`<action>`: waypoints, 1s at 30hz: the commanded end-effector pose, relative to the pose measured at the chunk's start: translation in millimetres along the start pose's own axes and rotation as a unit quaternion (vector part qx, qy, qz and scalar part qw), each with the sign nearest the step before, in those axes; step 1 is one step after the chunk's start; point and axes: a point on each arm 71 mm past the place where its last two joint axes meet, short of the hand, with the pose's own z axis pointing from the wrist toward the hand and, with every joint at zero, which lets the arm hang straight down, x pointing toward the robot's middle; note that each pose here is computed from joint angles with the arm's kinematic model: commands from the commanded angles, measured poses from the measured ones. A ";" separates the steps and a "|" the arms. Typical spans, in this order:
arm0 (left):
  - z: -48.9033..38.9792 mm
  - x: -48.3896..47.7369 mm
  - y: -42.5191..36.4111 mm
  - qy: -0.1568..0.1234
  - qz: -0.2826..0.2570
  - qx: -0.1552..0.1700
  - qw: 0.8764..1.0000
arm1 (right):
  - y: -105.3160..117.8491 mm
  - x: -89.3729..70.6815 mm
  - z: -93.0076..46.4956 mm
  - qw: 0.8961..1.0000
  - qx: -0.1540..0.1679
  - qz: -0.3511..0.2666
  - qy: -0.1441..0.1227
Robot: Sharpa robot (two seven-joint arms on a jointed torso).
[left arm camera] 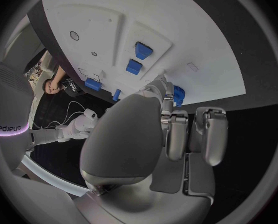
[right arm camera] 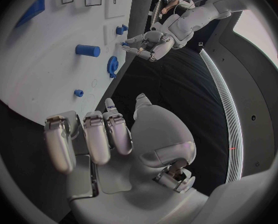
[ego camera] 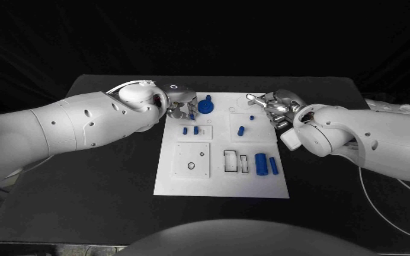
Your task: Assemble the parts on the task board
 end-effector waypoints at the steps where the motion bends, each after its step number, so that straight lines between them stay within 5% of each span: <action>1: 0.6 1.1 -1.7 0.010 -0.002 0.004 1.000 | 0.4 2.0 -0.1 1.000 -0.002 -0.001 0.008; 30: 6.7 7.7 -4.9 0.030 -0.005 0.001 1.000 | 0.5 2.0 0.0 1.000 -0.002 -0.001 0.008</action>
